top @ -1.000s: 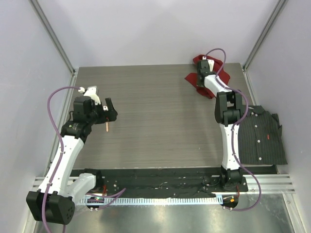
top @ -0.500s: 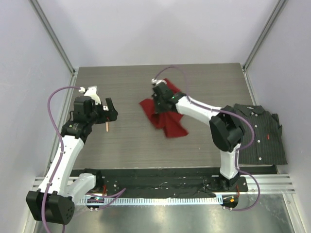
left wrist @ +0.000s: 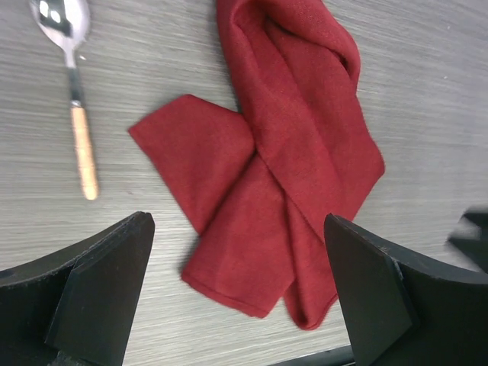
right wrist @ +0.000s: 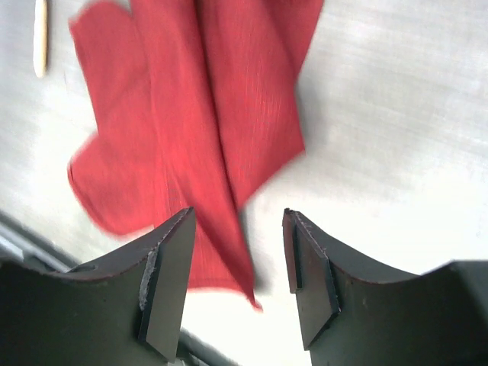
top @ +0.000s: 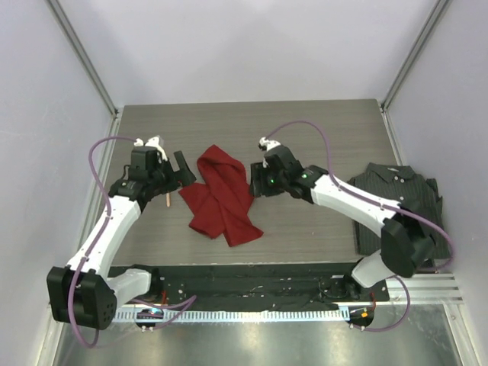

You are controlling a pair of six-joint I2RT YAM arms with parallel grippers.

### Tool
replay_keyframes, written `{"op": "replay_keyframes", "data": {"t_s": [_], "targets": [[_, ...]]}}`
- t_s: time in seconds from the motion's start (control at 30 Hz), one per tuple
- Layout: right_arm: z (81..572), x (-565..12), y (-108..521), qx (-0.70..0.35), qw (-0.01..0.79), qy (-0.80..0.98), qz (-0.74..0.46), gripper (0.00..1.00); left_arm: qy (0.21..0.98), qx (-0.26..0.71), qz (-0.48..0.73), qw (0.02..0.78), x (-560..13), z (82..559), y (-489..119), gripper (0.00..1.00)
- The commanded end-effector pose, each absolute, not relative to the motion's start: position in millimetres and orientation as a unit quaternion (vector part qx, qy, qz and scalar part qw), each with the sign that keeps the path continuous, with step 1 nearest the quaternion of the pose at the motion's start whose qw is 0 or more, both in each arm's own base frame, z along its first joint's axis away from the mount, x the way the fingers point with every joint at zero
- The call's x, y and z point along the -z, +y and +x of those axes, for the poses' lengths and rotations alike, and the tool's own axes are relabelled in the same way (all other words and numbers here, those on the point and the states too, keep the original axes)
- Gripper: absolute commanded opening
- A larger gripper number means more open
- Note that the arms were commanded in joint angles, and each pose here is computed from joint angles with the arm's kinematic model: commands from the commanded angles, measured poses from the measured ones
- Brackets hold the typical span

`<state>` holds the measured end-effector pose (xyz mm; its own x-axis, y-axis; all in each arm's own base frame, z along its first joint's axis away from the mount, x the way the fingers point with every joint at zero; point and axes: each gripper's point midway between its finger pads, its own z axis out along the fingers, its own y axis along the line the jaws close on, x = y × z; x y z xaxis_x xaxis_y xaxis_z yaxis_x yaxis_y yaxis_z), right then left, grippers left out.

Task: Fold the napkin, place the utensils inside, and roll it up
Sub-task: Move the napkin to the centre of the board, then flatten the napkin out

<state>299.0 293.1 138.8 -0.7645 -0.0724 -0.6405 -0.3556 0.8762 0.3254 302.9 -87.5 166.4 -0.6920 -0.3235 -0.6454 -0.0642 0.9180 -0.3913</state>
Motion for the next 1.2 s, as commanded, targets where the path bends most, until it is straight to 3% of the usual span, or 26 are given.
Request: {"op": "replay_keyframes", "data": {"t_s": [0.0,0.2,0.73,0.87,1.03,1.17], "targets": [[253,-121,281,-0.246,0.295,0.911,-0.15,0.57,0.887,0.201,-0.15,0.388,-166,321,-98,1.0],[210,-107,276,-0.284,0.266,0.898,-0.203,0.59,0.894,0.196,-0.174,0.363,-136,332,-100,1.0],[187,-55,296,-0.279,0.201,0.904,-0.253,0.54,0.888,0.237,-0.184,0.349,-121,353,-118,1.0],[188,-49,299,-0.278,0.197,0.904,-0.258,0.38,0.887,0.235,-0.184,0.352,-122,353,-117,1.0],[197,-55,300,-0.266,0.21,0.905,-0.258,0.06,0.888,0.232,-0.187,0.35,-117,354,-116,1.0],[209,-73,286,-0.232,0.25,0.908,-0.242,0.01,0.89,0.226,-0.187,0.349,-114,356,-115,1.0]]}}
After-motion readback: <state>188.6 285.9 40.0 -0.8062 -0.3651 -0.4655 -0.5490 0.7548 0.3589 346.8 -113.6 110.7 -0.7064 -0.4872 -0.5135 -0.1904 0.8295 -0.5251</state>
